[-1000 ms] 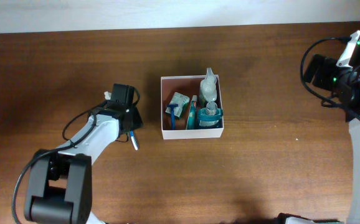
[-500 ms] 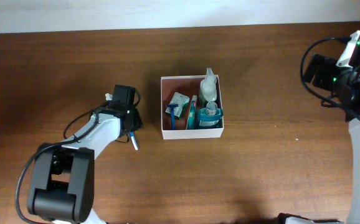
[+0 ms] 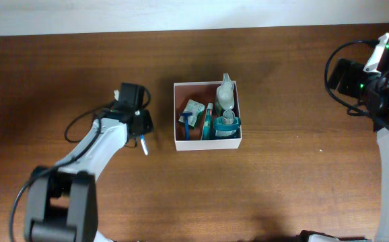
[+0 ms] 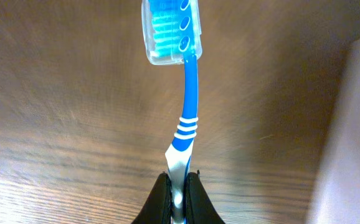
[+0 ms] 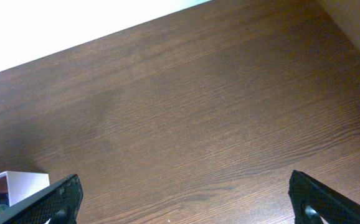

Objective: Pack container
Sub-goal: 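Carry the toothbrush right and lower it into the pink box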

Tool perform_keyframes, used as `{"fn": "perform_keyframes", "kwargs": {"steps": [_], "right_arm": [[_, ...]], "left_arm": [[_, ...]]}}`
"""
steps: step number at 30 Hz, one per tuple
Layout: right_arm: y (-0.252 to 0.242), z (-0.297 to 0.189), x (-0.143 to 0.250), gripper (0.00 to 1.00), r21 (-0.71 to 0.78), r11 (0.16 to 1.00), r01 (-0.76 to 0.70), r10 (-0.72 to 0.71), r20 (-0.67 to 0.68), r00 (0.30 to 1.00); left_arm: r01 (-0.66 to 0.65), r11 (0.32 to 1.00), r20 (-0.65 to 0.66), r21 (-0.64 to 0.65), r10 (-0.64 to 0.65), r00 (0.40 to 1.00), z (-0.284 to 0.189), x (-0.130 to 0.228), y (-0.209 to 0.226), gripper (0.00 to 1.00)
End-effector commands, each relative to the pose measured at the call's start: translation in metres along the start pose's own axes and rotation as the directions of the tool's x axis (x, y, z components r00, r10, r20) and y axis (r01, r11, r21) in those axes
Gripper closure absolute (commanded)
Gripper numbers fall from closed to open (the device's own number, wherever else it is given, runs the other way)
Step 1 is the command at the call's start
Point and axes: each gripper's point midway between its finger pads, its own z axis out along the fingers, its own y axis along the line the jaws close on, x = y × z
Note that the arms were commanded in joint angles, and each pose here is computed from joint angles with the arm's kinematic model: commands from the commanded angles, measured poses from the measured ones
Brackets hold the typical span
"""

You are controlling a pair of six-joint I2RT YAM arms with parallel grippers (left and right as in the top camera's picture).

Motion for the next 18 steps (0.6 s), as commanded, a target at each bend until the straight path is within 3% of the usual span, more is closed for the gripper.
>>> {"fn": "perform_keyframes", "kwargs": {"steps": [1, 9, 18], "right_arm": [[0.0, 0.001, -0.001, 0.01, -0.003, 1.0, -0.01, 0.01, 0.0, 1.0], [0.0, 0.001, -0.001, 0.01, -0.003, 1.0, -0.01, 0.01, 0.0, 1.0], [0.0, 0.001, -0.001, 0.01, -0.003, 1.0, -0.01, 0.01, 0.0, 1.0]], "left_arm": [[-0.019, 0.995, 0.173, 0.098, 0.002, 0.985, -0.06, -0.044, -0.02, 0.99], [-0.078, 0.968, 0.332, 0.237, -0.005, 0.943, -0.127, -0.058, -0.063, 1.0], [-0.201, 0.917, 0.408, 0.346, 0.046, 0.912, -0.14, -0.052, -0.128, 0.99]]}}
